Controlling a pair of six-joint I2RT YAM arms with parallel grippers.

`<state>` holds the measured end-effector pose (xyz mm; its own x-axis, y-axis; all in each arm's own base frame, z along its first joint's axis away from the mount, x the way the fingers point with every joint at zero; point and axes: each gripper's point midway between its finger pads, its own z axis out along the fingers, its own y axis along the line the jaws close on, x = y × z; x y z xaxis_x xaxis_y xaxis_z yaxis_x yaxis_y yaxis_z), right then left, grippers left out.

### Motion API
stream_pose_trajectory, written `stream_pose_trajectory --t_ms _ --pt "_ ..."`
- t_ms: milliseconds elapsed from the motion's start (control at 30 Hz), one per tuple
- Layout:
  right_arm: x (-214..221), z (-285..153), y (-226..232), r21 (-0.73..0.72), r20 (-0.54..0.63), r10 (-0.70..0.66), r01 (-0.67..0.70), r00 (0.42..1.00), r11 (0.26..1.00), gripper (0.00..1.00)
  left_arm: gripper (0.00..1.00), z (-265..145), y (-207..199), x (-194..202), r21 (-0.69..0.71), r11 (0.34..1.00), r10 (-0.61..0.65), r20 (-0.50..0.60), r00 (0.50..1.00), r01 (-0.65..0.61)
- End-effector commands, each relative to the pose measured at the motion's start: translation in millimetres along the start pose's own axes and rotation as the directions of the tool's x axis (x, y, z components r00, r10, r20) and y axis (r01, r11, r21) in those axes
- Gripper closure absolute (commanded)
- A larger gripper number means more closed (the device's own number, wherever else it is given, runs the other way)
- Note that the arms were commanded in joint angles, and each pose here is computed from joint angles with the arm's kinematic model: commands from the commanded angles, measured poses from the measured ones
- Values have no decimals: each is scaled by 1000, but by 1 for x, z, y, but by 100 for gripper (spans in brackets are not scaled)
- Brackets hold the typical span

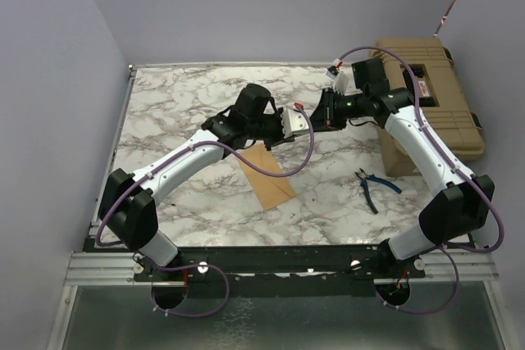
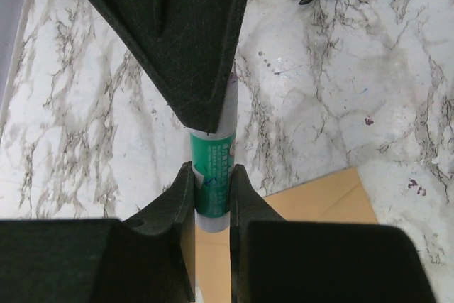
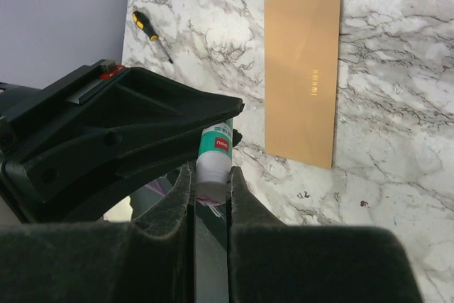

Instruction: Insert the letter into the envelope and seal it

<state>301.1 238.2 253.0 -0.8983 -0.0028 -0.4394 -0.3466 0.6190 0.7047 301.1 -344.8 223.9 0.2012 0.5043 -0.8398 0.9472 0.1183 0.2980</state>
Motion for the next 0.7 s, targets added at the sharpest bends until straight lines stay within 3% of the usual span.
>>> stream_pose_trajectory --t_ms 0,267,667 --pt "31 20 9 -21 -121 158 -162 980 987 99 100 6 19 -75 -49 988 156 205 966 -149" --pt "58 35 19 -81 -195 219 -238 956 968 99 100 3 14 -105 -47 975 221 275 936 -216" --pt "76 42 17 -42 -242 250 -268 937 963 99 100 -5 9 -153 -59 958 282 387 878 -281"
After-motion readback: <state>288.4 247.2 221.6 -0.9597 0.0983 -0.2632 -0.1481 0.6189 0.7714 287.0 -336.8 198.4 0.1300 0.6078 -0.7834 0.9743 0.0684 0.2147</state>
